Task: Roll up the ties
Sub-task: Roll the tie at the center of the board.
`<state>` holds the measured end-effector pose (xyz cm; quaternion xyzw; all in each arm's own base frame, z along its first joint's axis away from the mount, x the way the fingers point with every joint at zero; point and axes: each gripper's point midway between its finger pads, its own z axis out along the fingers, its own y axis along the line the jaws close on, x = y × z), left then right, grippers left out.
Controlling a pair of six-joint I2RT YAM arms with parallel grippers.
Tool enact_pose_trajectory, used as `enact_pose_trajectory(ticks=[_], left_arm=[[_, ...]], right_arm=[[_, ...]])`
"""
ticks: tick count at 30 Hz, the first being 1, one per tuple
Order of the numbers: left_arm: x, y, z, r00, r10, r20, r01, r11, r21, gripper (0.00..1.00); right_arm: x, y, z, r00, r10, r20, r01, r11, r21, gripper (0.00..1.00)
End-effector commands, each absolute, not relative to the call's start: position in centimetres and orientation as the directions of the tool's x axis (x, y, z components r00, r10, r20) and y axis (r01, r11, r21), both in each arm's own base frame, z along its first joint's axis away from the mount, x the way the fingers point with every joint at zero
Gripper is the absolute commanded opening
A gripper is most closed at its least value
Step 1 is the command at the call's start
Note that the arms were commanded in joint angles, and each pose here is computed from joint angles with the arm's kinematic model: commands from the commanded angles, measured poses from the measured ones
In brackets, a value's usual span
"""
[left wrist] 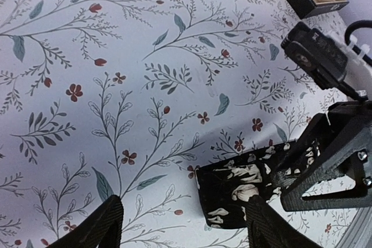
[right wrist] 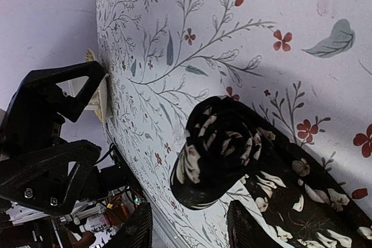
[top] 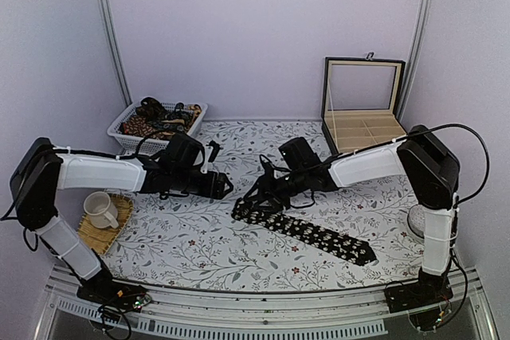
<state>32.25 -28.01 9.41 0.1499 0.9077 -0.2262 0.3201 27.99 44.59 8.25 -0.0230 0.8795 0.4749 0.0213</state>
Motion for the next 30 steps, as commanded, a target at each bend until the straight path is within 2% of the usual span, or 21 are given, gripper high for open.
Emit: enact_pose_trajectory(ticks=[1, 8, 16, 21, 26, 30], left_arm=[[32.7, -27.9, 7.9, -0.758, 0.124, -0.640, 0.426, 0.837, -0.343, 0.69], [32.8, -28.7, 5.3, -0.785, 0.155, -0.600, 0.434, 0.829, -0.353, 0.65], [32.7, -29.5, 4.9, -0.788, 0.167, -0.592, 0.455, 0.806, -0.378, 0.61], [31.8, -30.7, 4.2, -0.794, 0.193, -0.577, 0.485, 0.774, -0.408, 0.55], [31.2, -31.3, 3.8, -0.793, 0.213, -0.571, 0.503, 0.758, -0.415, 0.48], [31.4, -31.3, 4.3, -0.779, 0.221, -0.587, 0.517, 0.757, -0.400, 0.48]], right_arm=[[27.9, 45.2, 4.8, -1.000, -0.011, 0.009, 0.001, 0.573, 0.820, 0.44], [28.0, 45.5, 3.9, -1.000, -0.015, 0.026, 0.013, 0.591, 0.806, 0.43], [27.8, 45.5, 2.4, -0.998, -0.018, 0.061, 0.037, 0.608, 0.793, 0.42], [27.6, 45.2, 1.9, -0.998, -0.013, 0.067, 0.044, 0.623, 0.781, 0.40], [27.2, 44.9, 1.1, -0.996, -0.022, 0.084, 0.051, 0.629, 0.775, 0.34], [26.8, 44.5, 0.5, -0.995, -0.025, 0.096, 0.058, 0.642, 0.764, 0.28]])
